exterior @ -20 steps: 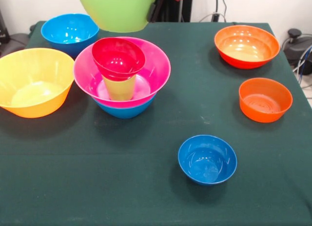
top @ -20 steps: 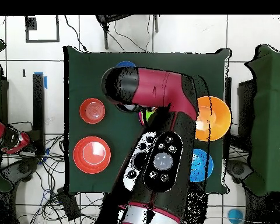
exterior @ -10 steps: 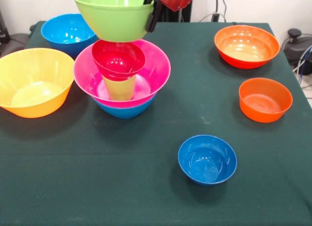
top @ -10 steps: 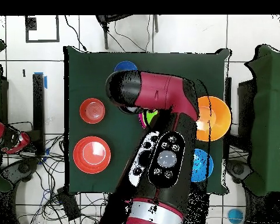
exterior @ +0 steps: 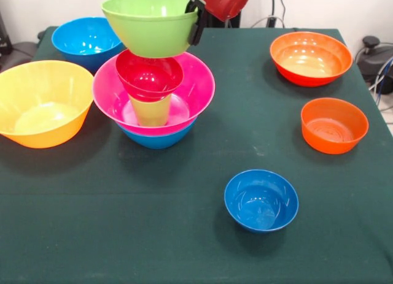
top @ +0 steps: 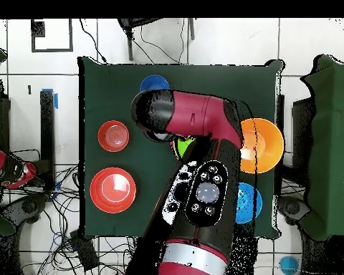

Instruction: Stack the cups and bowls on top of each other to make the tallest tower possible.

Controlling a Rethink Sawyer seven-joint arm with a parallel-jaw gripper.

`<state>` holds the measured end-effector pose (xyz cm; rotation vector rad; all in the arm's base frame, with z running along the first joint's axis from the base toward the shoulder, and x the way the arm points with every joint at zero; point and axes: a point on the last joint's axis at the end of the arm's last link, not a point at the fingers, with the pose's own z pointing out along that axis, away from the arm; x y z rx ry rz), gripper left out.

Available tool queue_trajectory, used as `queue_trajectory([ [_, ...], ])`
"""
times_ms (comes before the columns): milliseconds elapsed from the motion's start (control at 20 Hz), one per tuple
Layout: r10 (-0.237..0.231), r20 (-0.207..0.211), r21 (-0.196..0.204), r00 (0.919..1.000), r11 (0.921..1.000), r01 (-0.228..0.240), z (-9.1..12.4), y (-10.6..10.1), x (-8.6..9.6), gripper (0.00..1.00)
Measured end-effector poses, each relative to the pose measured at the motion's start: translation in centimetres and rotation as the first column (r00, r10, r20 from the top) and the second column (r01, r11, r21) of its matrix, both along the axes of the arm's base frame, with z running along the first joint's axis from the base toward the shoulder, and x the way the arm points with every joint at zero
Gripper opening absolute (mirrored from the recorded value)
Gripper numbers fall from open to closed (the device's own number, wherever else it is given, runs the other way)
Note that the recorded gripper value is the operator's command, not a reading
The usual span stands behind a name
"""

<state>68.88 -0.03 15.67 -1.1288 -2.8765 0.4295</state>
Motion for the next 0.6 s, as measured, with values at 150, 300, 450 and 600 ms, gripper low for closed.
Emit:
queue_trajectory([
  [150, 0.002, -0.002, 0.004, 1.0, 1.0, -0.002, -0.2, 0.2, 0.0, 0.0],
  [300, 0.004, -0.011, 0.007, 0.9999, 1.0, -0.004, -0.8, 0.4, -0.1, 0.0],
  [450, 0.005, -0.028, 0.009, 0.9996, 1.0, -0.004, -1.9, 0.4, -0.4, 0.0],
  [600, 0.005, -0.042, 0.009, 0.9991, 0.9999, -0.004, -2.7, 0.4, -0.6, 0.0],
])
